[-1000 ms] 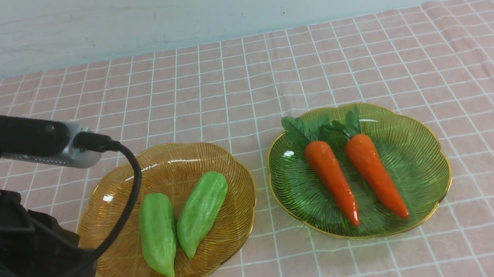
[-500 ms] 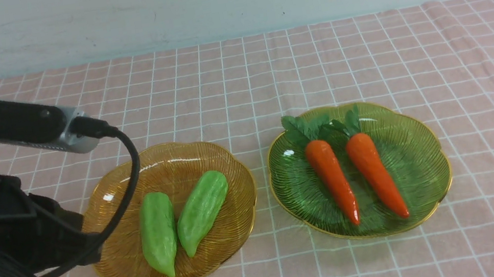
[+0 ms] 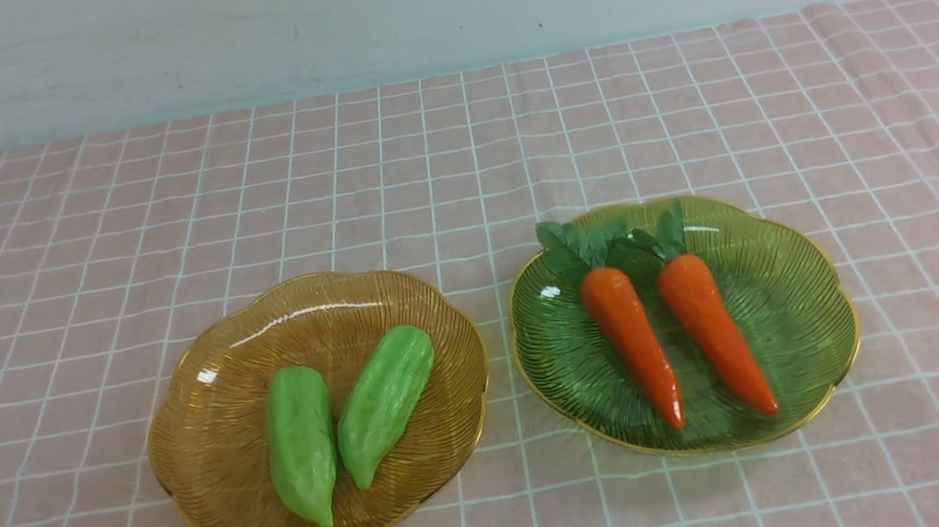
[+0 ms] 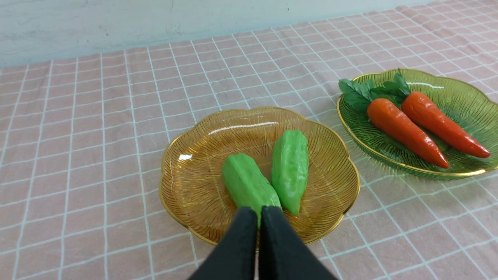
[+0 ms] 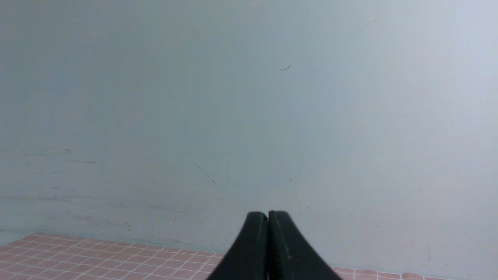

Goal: Put different types of vegetables on the plate.

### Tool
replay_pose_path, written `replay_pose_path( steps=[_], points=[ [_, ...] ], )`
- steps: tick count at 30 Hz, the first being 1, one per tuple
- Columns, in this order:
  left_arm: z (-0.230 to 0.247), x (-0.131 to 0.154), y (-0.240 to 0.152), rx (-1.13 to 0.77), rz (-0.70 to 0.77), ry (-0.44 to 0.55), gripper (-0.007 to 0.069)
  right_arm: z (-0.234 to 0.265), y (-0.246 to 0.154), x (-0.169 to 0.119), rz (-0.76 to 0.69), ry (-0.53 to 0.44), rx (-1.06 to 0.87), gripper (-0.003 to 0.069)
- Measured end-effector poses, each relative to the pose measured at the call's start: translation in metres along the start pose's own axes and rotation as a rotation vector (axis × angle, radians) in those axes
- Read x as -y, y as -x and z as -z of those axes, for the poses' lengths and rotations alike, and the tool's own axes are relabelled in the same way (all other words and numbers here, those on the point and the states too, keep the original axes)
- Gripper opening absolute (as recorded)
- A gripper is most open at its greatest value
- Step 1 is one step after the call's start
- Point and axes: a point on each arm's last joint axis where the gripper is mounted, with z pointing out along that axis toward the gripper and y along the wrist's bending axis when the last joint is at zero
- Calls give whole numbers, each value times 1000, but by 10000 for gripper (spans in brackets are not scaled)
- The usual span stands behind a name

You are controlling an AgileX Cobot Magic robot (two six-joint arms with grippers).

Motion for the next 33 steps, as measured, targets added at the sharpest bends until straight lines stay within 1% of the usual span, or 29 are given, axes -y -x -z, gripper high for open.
replay_pose_path(
  steps=[14,17,21,22,26,27,30,33],
  points=[
    [6,-1,-5,20,-5,1,-3,0,-2,0,0,-1,-24,-15],
    [5,-1,-4,45,-9,1,-3,0,-3,0,0,-2,-35,-15],
    [-5,-1,-12,114,-51,6,-3,0,-4,0,0,-2,-44,-15],
    [-8,-2,-18,142,-60,20,-3,0,-4,0,0,-2,-44,-15],
    [-22,-9,-54,196,-48,140,-3,0,-4,0,0,-2,-44,-15],
    [-25,-11,-63,187,-41,173,-3,0,-4,0,0,-2,-44,-15],
    [-32,-15,-82,166,-26,225,-3,0,-4,0,0,-2,-46,-15],
    [-45,-21,-110,78,-4,290,-3,0,-4,0,0,-2,-46,-15]
  ],
)
